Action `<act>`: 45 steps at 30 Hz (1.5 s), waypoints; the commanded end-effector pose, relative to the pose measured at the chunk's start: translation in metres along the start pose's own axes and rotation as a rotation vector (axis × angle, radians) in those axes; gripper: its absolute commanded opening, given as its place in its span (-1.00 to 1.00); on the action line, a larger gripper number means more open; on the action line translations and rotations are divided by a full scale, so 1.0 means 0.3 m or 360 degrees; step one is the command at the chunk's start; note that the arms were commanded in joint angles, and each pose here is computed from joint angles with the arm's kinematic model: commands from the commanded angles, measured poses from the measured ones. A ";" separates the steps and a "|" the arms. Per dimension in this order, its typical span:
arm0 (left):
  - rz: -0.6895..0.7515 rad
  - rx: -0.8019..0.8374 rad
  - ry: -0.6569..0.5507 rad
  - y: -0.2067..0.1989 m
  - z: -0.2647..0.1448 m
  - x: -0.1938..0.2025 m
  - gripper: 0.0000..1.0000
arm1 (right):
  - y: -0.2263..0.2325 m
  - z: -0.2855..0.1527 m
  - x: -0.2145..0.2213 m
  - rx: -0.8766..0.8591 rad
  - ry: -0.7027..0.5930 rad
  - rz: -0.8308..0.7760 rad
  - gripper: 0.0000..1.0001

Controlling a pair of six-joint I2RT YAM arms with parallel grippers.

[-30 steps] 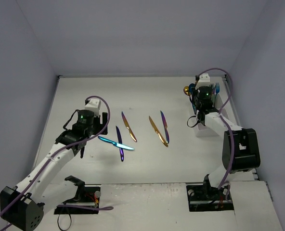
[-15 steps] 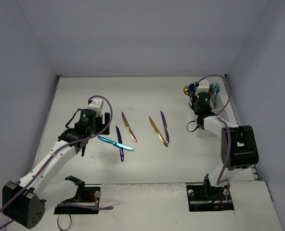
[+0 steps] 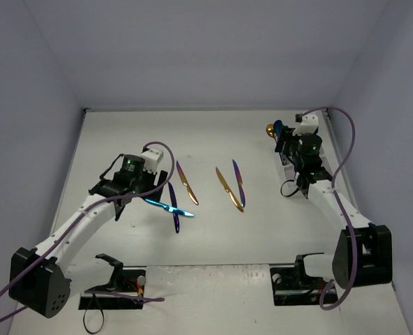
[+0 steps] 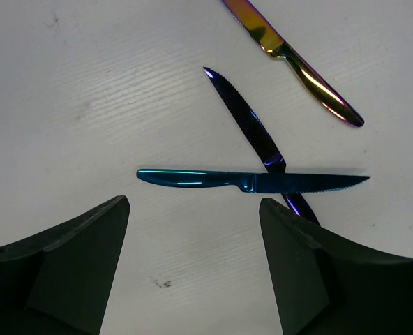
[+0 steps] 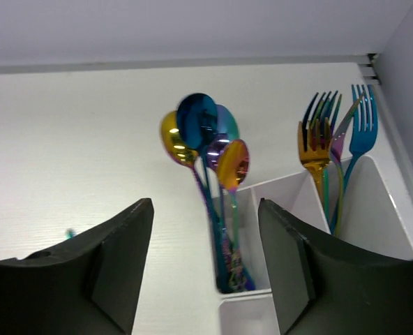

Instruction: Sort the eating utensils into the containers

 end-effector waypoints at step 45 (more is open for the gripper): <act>0.0267 -0.0129 0.0554 -0.073 0.416 -0.054 0.04 | 0.123 -0.366 -0.202 -0.0542 -0.0306 0.0272 0.62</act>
Point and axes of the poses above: each gripper's point midway between its finger pads, its own z axis out along the fingers, its own y axis along the line the jaws close on, x = y × z, the point moved 4 cm from there along -z, back along the fingers, and after that the axes turned 11 degrees about -z, right-handed, at the moved point
